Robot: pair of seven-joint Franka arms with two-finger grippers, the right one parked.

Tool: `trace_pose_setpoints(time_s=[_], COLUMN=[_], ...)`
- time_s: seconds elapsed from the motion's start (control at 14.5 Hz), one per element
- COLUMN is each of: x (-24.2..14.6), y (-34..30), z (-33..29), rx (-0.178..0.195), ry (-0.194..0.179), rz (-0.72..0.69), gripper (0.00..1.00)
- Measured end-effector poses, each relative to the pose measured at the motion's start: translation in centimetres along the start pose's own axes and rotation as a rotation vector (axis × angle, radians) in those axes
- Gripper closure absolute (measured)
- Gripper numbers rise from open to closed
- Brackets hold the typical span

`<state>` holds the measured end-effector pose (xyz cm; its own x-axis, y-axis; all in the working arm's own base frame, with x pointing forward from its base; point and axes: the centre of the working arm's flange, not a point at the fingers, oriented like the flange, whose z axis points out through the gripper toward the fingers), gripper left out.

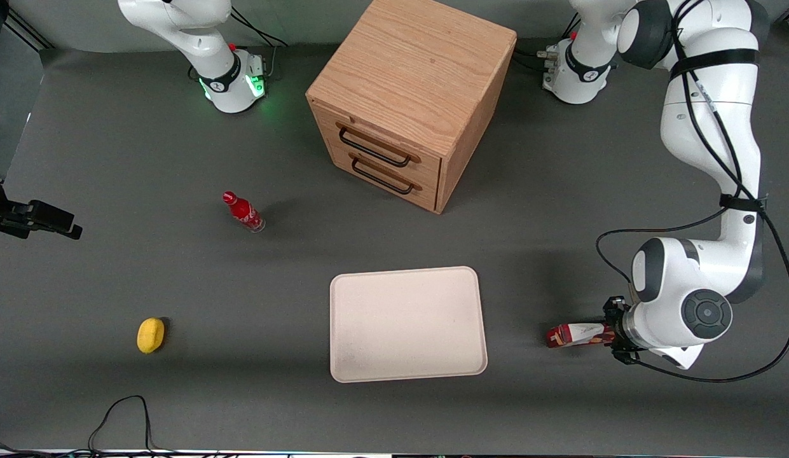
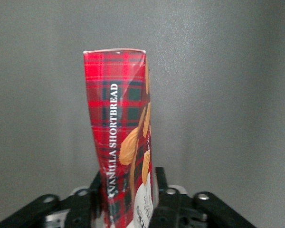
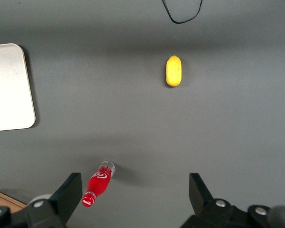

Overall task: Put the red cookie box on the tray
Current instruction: 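Descend over the box's end and close the left gripper on it, then lift the box upright and carry it over the white tray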

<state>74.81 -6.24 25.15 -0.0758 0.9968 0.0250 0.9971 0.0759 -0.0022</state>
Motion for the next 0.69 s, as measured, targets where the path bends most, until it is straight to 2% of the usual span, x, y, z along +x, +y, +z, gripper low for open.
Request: trace_pose_setpoints(time_s=[0.21,0.28,0.55,0.69], x=[0.0,0.0,0.0,0.0], y=[0.0,0.0,0.1,0.6], z=[-0.1,0.0,-0.3,-2.0], rx=[-0.001,-0.001,-0.005,-0.034], ry=[0.000,0.000,-0.001,-0.005], rz=[-0.001,-0.001,-0.002,-0.003], gripper=[0.90,0.97,0.97,0.97])
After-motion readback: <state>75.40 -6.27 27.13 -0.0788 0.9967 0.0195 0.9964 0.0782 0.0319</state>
